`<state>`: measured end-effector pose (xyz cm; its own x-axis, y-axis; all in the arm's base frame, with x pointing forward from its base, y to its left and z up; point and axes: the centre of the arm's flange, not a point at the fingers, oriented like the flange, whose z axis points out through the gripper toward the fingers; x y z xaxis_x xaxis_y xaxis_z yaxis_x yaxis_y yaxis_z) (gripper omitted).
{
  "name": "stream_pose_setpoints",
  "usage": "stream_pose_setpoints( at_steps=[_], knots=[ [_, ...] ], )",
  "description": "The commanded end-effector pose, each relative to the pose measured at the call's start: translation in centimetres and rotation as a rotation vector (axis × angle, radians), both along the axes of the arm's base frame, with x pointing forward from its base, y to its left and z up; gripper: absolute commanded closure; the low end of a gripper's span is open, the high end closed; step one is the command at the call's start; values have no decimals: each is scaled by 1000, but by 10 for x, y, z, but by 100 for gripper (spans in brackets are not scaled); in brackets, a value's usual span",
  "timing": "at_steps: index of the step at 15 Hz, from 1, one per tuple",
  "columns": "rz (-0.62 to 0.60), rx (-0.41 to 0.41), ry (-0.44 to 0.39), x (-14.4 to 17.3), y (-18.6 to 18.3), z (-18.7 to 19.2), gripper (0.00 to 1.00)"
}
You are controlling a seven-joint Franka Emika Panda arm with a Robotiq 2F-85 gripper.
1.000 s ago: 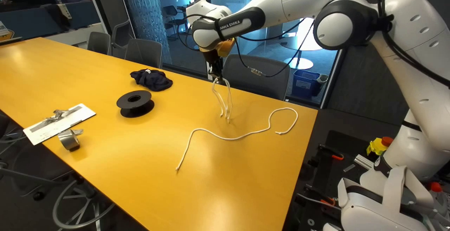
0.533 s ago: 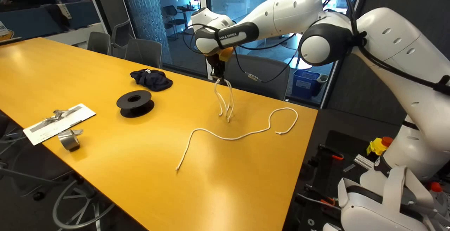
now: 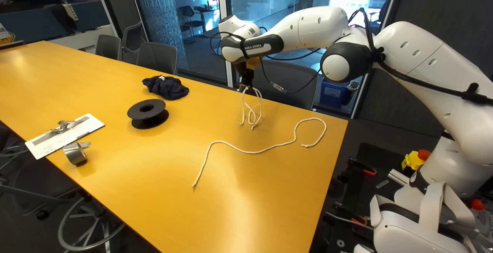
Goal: Separate the two white ropes
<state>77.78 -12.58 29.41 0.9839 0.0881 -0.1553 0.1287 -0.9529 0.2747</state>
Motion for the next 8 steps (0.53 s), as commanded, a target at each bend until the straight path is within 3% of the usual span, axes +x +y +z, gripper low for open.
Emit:
stream_pose_setpoints(
  at_steps=[1,2,3,4,8],
  knots=[
    [-12,16,9,43,-13,-4,98],
    [-16,16,12,43,-15,-7,98],
    [-29,20,17,44,-17,-10,70],
    [-32,24,23,44,-19,-12,70],
    [-53,34,48,42,-28,-21,40]
  ],
)
